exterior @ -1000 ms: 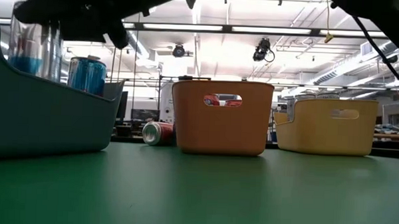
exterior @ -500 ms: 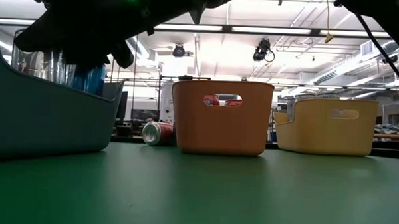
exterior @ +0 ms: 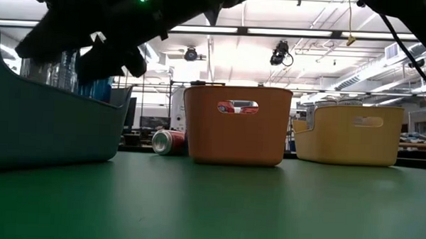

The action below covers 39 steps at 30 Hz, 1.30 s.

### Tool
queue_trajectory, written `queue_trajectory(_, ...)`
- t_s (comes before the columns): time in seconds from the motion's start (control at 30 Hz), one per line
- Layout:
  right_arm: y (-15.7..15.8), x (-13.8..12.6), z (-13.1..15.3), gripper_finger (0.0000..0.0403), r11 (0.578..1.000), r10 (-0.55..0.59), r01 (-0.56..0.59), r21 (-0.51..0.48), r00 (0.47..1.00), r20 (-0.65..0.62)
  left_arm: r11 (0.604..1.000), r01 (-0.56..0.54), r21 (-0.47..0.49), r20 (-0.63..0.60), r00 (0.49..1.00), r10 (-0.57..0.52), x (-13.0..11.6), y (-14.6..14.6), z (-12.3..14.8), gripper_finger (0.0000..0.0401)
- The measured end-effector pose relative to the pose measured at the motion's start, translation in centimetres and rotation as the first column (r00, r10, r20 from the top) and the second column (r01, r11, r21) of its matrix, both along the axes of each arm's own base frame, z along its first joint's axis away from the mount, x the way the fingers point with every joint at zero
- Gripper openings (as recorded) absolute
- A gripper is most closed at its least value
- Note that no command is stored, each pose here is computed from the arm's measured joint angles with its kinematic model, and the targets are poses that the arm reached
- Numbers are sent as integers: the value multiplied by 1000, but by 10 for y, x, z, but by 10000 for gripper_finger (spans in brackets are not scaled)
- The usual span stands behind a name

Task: Sort soda cans
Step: Put the blue soda can into the blue bin

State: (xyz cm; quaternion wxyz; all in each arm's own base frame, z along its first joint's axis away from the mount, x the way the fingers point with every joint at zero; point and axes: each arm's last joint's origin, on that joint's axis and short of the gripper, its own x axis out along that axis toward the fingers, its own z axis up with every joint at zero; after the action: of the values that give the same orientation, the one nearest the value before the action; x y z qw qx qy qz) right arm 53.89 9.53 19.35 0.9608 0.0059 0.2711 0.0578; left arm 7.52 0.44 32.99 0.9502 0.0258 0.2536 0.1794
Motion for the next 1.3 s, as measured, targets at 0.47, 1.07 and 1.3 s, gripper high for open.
queue_trajectory(0.47, 2, -23, 67, 327, 994, 70, -65, -88, 996, 59, 999, -42, 14, 138, 990, 40, 24, -1, 13, 1)
queue_trajectory(1.07, -68, -135, 178, 257, 949, -124, 42, -312, 961, -248, 998, 57, -32, 96, 994, -54, 109, 78, 18, 0)
queue_trajectory(1.3, -126, -141, 159, 219, 987, -52, -10, -158, 922, -385, 984, 80, -160, 79, 995, -68, 132, 141, -3, 0)
